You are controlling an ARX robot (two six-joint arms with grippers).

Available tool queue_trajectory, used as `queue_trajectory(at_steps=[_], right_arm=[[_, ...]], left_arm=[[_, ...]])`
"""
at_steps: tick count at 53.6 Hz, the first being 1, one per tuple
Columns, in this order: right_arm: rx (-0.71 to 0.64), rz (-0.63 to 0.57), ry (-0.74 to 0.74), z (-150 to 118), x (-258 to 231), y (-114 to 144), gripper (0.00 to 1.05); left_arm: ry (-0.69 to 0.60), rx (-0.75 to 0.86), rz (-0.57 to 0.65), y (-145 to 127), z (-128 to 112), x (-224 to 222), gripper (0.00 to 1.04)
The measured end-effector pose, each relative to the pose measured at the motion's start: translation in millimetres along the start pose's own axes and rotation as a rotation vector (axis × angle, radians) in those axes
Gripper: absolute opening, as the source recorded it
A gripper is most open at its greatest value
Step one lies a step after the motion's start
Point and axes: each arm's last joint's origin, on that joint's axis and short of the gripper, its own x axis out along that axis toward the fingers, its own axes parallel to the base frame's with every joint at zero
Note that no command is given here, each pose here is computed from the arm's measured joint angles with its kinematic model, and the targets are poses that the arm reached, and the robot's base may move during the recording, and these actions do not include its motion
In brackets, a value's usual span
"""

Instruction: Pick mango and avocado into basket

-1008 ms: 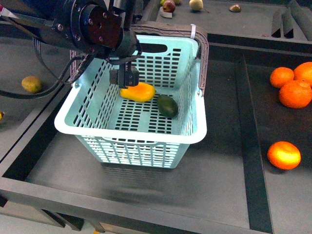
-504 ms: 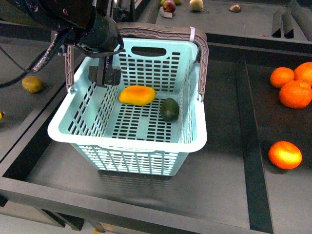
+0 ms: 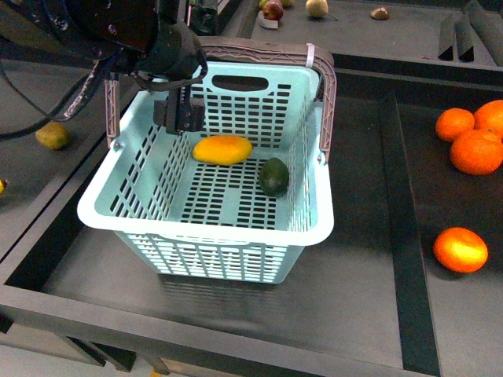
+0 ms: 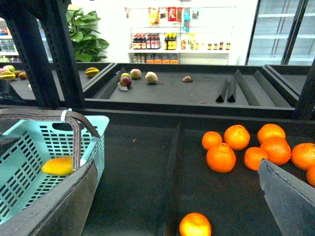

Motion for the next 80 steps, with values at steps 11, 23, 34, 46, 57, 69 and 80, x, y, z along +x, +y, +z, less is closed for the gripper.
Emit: queue_trajectory(at_steps=[11,23,34,46,57,69,80], right_arm=[[0.0,0.0,0.0,0,0,0,0.97],[0.0,0.0,0.0,0,0,0,0.97],[0.0,0.0,0.0,0,0,0,0.97],[0.0,0.0,0.0,0,0,0,0.97],[0.0,0.0,0.0,0,0,0,0.97],[0.0,0.0,0.0,0,0,0,0.97],[0.0,0.0,0.0,0,0,0,0.97]], left_arm=[[0.024,-0.011,-0.071,-32,-9,7,0.97],[0.034,0.008,-0.051,-39,-3,-26,0.97],[0.007,0.035,-0.032,-37,17,-66,0.97],[-0.06,0.135,0.015,-24,51,-122,0.97],[-0.317,0.498,-0.051,-23,112,-226,0.97],[-0.357,0.999,-0.247,7,122,-249,0.79],[-0.485,1.382,-0.266,49,115,-273,0.32]])
